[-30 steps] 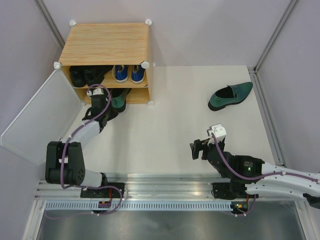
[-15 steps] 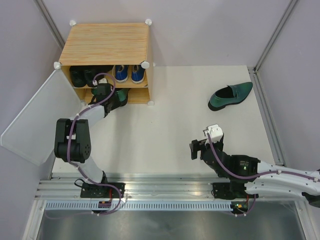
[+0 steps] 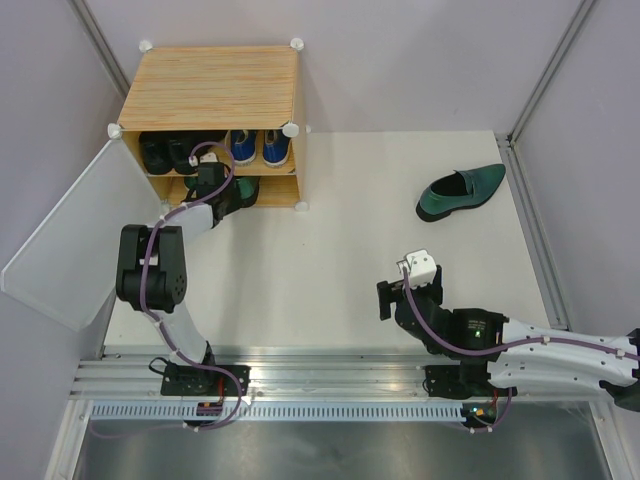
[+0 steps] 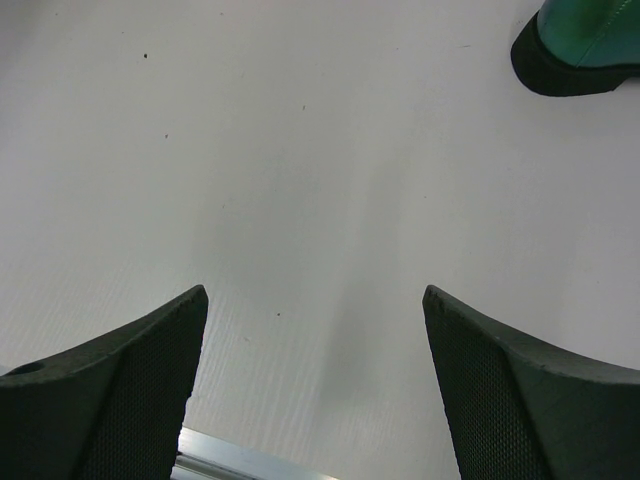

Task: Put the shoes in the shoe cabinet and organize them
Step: Place the shoe in the shoe cabinet.

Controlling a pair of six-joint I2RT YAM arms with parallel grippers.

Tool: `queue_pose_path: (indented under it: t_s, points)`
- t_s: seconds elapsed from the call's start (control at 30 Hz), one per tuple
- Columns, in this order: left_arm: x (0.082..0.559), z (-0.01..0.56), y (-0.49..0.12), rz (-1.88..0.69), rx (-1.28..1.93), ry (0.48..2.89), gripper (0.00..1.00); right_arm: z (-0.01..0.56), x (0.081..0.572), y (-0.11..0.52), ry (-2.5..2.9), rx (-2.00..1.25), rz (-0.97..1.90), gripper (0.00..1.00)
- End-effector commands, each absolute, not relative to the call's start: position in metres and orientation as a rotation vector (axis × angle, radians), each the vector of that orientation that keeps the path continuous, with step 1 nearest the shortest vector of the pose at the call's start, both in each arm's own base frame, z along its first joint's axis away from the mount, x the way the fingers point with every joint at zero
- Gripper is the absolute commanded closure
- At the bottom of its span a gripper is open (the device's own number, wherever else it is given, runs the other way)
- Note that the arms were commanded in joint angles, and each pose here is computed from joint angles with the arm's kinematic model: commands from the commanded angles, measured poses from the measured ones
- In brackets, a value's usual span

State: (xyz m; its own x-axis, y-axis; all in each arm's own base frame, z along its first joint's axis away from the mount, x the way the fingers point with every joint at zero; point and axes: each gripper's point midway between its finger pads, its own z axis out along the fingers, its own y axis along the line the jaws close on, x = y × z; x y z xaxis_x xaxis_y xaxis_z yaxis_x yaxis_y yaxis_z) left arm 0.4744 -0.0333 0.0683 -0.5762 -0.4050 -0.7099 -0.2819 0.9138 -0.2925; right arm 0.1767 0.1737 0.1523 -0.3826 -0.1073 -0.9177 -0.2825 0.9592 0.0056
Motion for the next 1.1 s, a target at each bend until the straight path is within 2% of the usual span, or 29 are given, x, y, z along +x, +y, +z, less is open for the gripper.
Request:
queue_pose_path:
  t_s: [0.0, 0.13, 0.27, 0.33, 0.37, 0.47, 0.53, 0.63, 0.8, 0.83, 0.87, 0.97, 1.07]
  points:
    - [0.502, 0.101, -0.024, -0.178, -0.484, 2.077, 0.78, 0.166, 0.181, 0.174, 1.935, -0.244, 0.198, 0.09]
    - [0.500, 0.100, -0.017, -0.137, -0.498, 2.094, 0.65, 0.167, 0.181, 0.175, 1.935, -0.243, 0.207, 0.09]
    - [0.503, 0.107, -0.003, -0.080, -0.500, 2.084, 0.56, 0.170, 0.179, 0.174, 1.931, -0.233, 0.231, 0.09]
    - [0.504, 0.109, 0.001, -0.065, -0.502, 2.084, 0.47, 0.171, 0.179, 0.174, 1.931, -0.231, 0.244, 0.09]
    - [0.502, 0.110, 0.001, -0.063, -0.503, 2.091, 0.39, 0.171, 0.178, 0.175, 1.931, -0.233, 0.250, 0.08]
    - [0.498, 0.113, 0.001, -0.069, -0.504, 2.083, 0.33, 0.172, 0.178, 0.176, 1.932, -0.235, 0.250, 0.09]
    - [0.496, 0.113, 0.005, -0.053, -0.512, 2.075, 0.34, 0.172, 0.178, 0.176, 1.933, -0.240, 0.255, 0.09]
    - [0.492, 0.109, 0.013, -0.037, -0.536, 2.075, 0.43, 0.173, 0.177, 0.176, 1.932, -0.237, 0.266, 0.09]
    - [0.482, 0.100, 0.029, -0.049, -0.626, 2.052, 0.47, 0.173, 0.177, 0.176, 1.930, -0.232, 0.269, 0.09]
    - [0.482, 0.098, 0.030, -0.060, -0.637, 2.050, 0.55, 0.173, 0.177, 0.176, 1.931, -0.234, 0.269, 0.09]
    - [0.480, 0.095, 0.030, -0.084, -0.666, 2.049, 0.58, 0.173, 0.177, 0.176, 1.930, -0.232, 0.266, 0.09]
    - [0.481, 0.093, 0.035, -0.151, -0.700, 2.024, 0.57, 0.172, 0.178, 0.175, 1.930, -0.232, 0.256, 0.09]
    - [0.486, 0.097, 0.033, -0.192, -0.694, 1.991, 0.51, 0.171, 0.178, 0.175, 1.931, -0.234, 0.246, 0.09]
